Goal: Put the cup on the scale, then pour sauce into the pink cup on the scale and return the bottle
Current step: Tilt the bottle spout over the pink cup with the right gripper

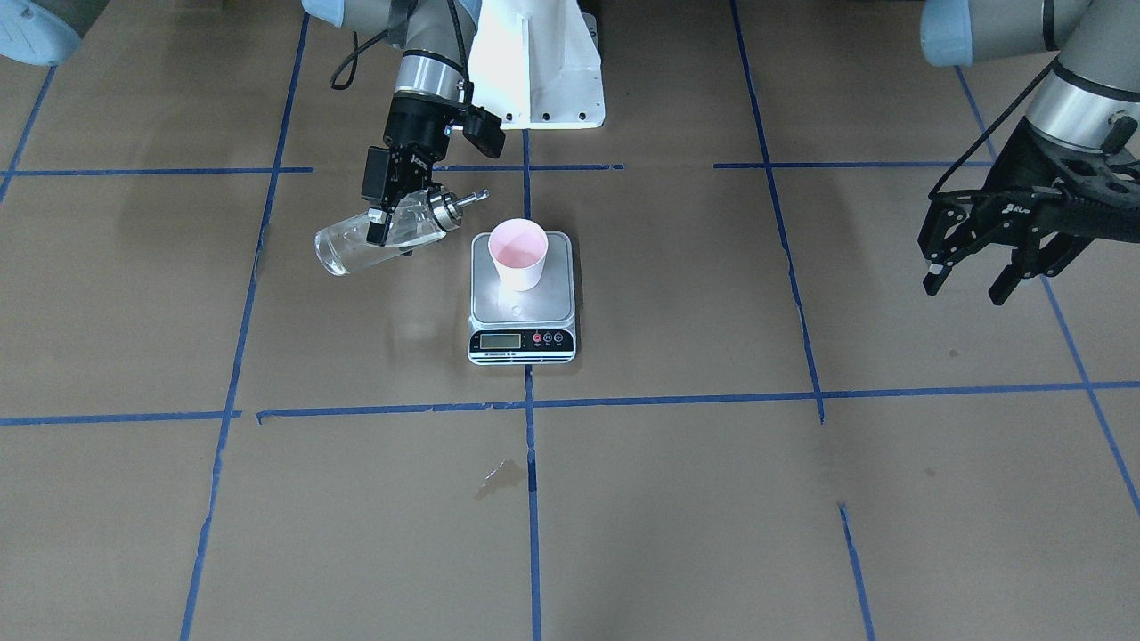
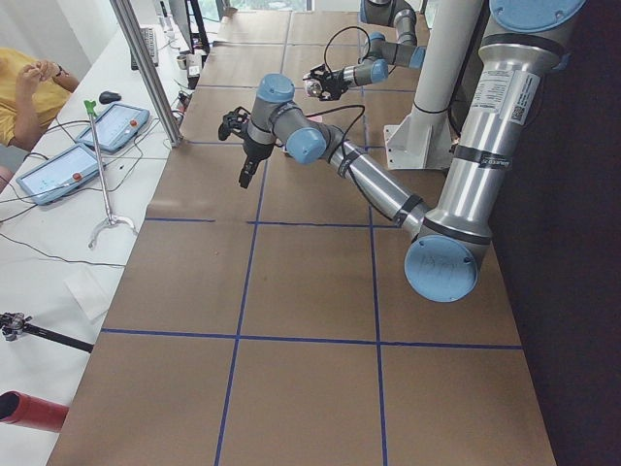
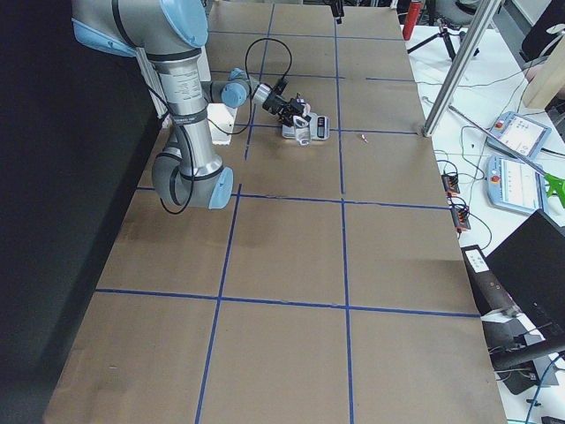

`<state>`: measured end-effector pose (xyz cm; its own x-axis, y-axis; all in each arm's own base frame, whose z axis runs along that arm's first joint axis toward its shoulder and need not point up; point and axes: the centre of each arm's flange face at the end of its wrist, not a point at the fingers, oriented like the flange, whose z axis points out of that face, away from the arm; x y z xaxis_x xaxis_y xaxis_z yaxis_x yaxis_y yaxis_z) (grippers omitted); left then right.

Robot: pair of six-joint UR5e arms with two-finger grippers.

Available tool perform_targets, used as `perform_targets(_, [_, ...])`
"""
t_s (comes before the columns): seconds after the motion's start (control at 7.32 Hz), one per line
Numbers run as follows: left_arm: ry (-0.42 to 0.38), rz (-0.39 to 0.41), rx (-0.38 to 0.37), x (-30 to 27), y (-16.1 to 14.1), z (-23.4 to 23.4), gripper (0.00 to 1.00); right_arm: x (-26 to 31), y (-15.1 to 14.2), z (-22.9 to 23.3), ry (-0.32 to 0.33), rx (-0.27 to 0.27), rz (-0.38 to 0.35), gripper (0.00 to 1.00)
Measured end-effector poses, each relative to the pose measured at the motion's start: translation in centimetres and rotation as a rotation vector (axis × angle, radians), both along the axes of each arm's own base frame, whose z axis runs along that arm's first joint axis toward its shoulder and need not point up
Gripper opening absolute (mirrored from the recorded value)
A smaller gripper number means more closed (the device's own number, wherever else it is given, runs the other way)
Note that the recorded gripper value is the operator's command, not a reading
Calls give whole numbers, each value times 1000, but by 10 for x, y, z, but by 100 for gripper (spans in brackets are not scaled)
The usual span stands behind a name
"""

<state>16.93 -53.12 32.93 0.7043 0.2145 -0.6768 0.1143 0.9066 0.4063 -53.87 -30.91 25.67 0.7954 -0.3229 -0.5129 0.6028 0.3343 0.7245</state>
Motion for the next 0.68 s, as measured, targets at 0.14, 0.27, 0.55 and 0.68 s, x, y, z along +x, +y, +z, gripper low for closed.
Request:
perform_targets(0.14, [1, 1, 1, 0, 0, -1, 71, -5, -5, 3, 62, 20, -8, 0])
perform_targets(0.27, [2, 1, 1, 0, 0, -1, 71, -8, -9, 3, 108, 35, -14, 0])
perform_targets(0.55, [3, 1, 0, 1, 0, -1, 71, -17, -15, 8, 190, 70, -14, 0])
perform_targets(0.68, [3, 0, -1, 1, 0, -1, 71, -21, -18, 11, 229, 85, -15, 0])
